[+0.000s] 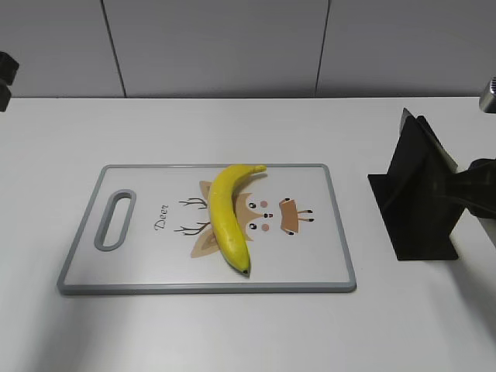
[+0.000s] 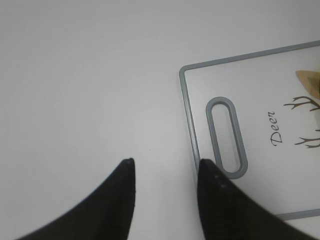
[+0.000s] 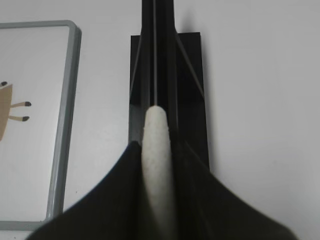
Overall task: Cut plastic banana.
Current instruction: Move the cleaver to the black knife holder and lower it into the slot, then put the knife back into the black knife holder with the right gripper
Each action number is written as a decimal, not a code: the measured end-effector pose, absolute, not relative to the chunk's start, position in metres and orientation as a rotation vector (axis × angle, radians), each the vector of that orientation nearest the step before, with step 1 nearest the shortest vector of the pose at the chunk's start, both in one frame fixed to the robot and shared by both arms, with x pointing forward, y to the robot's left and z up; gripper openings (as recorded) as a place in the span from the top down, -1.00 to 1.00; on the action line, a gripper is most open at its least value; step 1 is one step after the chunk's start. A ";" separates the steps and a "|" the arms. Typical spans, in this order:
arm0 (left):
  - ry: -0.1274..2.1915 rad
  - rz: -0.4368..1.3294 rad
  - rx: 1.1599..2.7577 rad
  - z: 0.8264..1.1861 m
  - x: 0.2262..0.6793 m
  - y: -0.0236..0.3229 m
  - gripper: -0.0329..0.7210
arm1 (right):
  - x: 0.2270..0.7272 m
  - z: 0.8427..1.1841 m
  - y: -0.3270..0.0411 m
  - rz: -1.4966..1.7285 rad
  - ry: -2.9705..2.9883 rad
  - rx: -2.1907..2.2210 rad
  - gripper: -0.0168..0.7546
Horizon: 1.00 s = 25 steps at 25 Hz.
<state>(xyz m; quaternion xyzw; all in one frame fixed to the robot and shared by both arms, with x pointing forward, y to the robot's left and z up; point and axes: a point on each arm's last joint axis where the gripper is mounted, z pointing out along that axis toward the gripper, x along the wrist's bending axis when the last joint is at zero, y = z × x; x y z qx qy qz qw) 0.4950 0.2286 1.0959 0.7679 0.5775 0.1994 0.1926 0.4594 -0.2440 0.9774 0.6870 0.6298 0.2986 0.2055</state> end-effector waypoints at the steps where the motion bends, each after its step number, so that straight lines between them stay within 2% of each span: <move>1: 1.620 0.560 2.155 1.096 0.495 0.229 -0.17 | 0.460 0.976 -0.244 0.822 1.763 1.914 0.53; 22: 1.621 0.560 2.155 1.096 0.495 0.229 -0.18 | 0.464 0.970 -0.243 0.789 1.790 1.909 0.53; 25: 1.621 0.560 2.155 1.096 0.495 0.229 -0.17 | 0.464 0.971 -0.243 0.791 1.781 1.925 0.37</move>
